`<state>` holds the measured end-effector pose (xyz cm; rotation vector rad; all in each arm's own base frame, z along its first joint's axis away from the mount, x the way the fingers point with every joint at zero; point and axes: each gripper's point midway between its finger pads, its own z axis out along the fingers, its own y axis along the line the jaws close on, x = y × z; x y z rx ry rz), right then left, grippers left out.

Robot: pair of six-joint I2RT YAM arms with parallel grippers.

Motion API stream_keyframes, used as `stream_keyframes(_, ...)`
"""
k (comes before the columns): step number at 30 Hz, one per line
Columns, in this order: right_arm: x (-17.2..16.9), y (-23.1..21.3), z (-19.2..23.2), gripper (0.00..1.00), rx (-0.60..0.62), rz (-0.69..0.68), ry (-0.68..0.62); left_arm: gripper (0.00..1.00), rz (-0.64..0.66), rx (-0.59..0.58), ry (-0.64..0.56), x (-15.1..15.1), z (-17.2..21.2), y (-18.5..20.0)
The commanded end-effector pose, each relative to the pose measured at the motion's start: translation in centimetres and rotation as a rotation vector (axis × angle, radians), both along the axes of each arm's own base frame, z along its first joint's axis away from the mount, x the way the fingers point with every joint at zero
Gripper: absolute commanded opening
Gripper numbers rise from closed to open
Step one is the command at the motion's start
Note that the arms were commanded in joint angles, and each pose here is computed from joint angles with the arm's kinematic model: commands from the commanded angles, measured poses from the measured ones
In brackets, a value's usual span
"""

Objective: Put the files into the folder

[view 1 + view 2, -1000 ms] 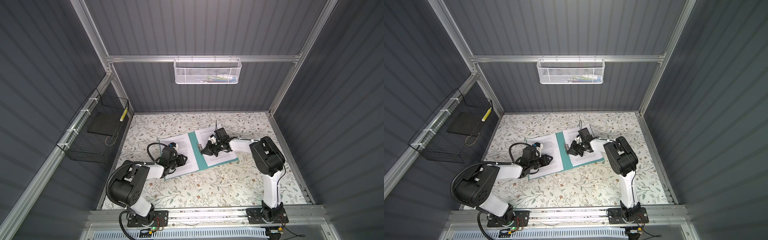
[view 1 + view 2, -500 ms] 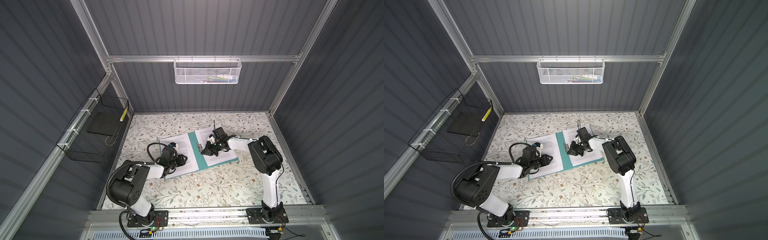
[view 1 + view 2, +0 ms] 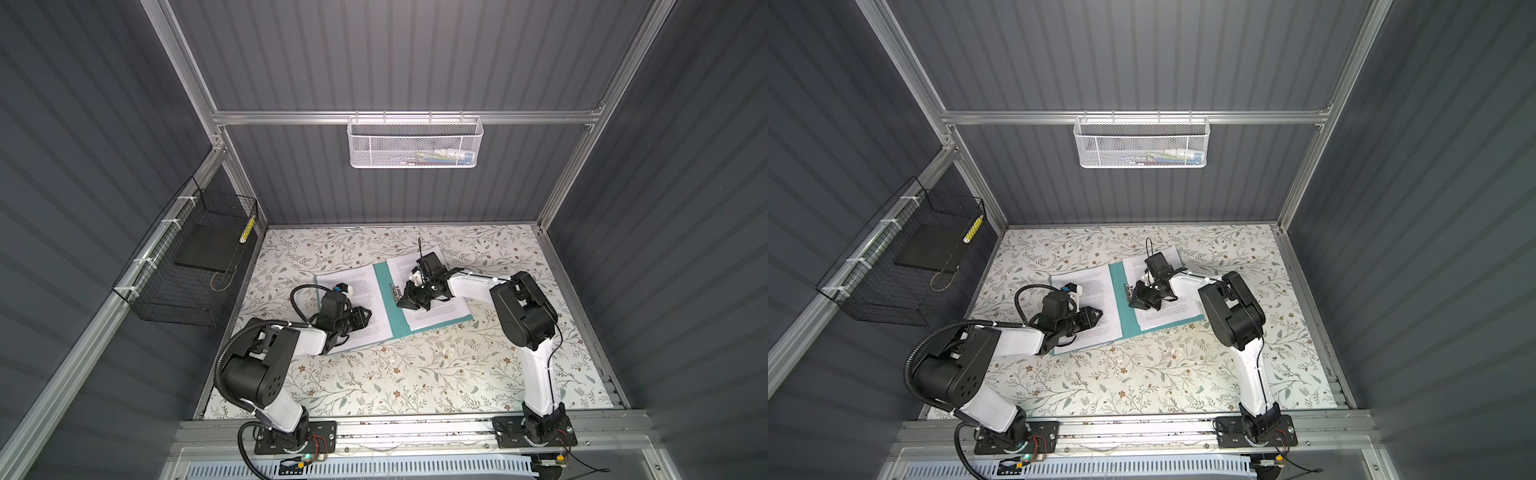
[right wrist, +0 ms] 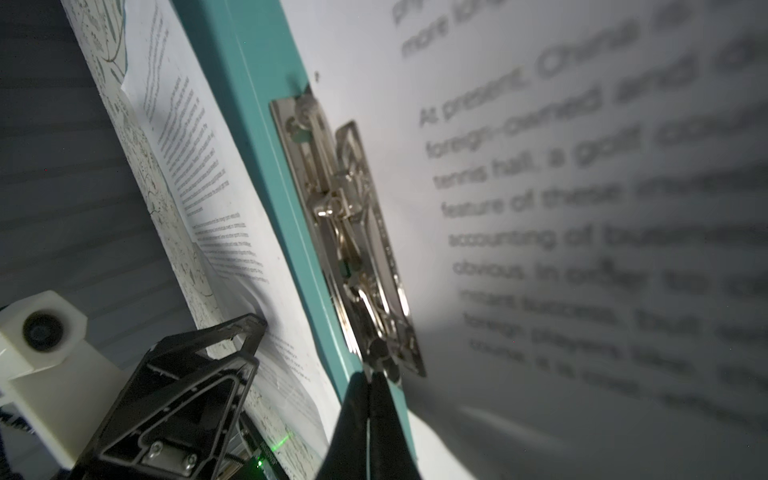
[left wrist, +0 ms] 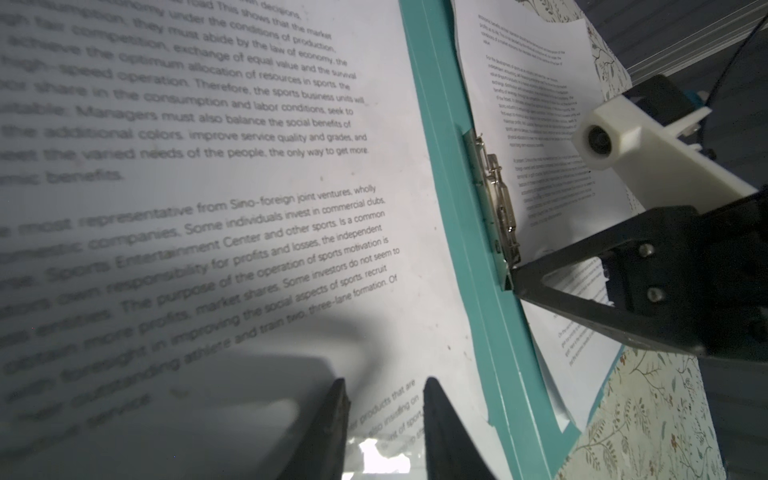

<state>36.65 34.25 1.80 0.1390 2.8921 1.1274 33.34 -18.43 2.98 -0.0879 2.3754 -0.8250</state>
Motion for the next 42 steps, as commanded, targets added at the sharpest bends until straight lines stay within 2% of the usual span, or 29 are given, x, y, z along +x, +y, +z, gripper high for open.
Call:
stream_keyframes(1, -5.3, -1.8, -6.7, 0.00, -0.162, -0.009, 0.222, 0.33, -0.003, 0.071, 0.229, -4.4, -5.4, 1.3)
stream_keyframes(8, -4.6, 0.0, -4.2, 0.00, -0.044, -0.023, 0.205, 0.32, -0.006, 0.067, 0.233, -4.7, -5.7, 1.3)
stream_keyframes(12, -4.2, 0.5, -2.4, 0.00, 0.045, -0.080, 0.206, 0.32, -0.012, 0.077, 0.221, -4.3, -5.3, 1.2)
stream_keyframes(16, -3.5, -0.4, -1.0, 0.00, 0.076, -0.171, 0.184, 0.34, -0.018, 0.076, 0.204, -3.6, -4.7, 0.9)
stream_keyframes(22, -3.2, -0.5, 0.0, 0.00, 0.092, -0.193, 0.170, 0.40, -0.038, 0.065, 0.185, -2.7, -3.6, 0.3)
stream_keyframes(25, -3.4, -0.9, -0.6, 0.00, 0.069, -0.176, 0.178, 0.47, -0.044, 0.074, 0.165, -2.1, -2.6, 0.2)
stream_keyframes(28, -3.3, -1.7, -1.0, 0.00, 0.071, -0.190, 0.189, 0.66, -0.035, 0.104, 0.121, -1.3, -0.6, 0.5)
stream_keyframes(29, -3.3, -1.8, -0.8, 0.09, 0.084, -0.188, 0.189, 0.72, -0.029, 0.119, 0.102, -0.9, 0.2, 0.7)
stream_keyframes(32, -2.9, -1.9, 0.9, 0.27, 0.124, -0.182, 0.159, 0.80, -0.009, 0.177, 0.045, 0.3, 3.0, 1.5)
stream_keyframes(35, -2.2, -1.9, 3.7, 0.38, 0.177, -0.171, 0.110, 0.85, 0.026, 0.219, 0.009, 1.6, 5.3, 2.7)
stream_keyframes(39, -1.5, -3.3, 7.6, 0.45, 0.216, -0.173, 0.023, 0.87, 0.095, 0.251, -0.021, 3.1, 7.4, 5.3)
stream_keyframes(42, -0.9, -6.4, 9.6, 0.55, 0.162, -0.171, -0.070, 0.88, 0.169, 0.284, -0.027, 3.8, 8.5, 8.2)
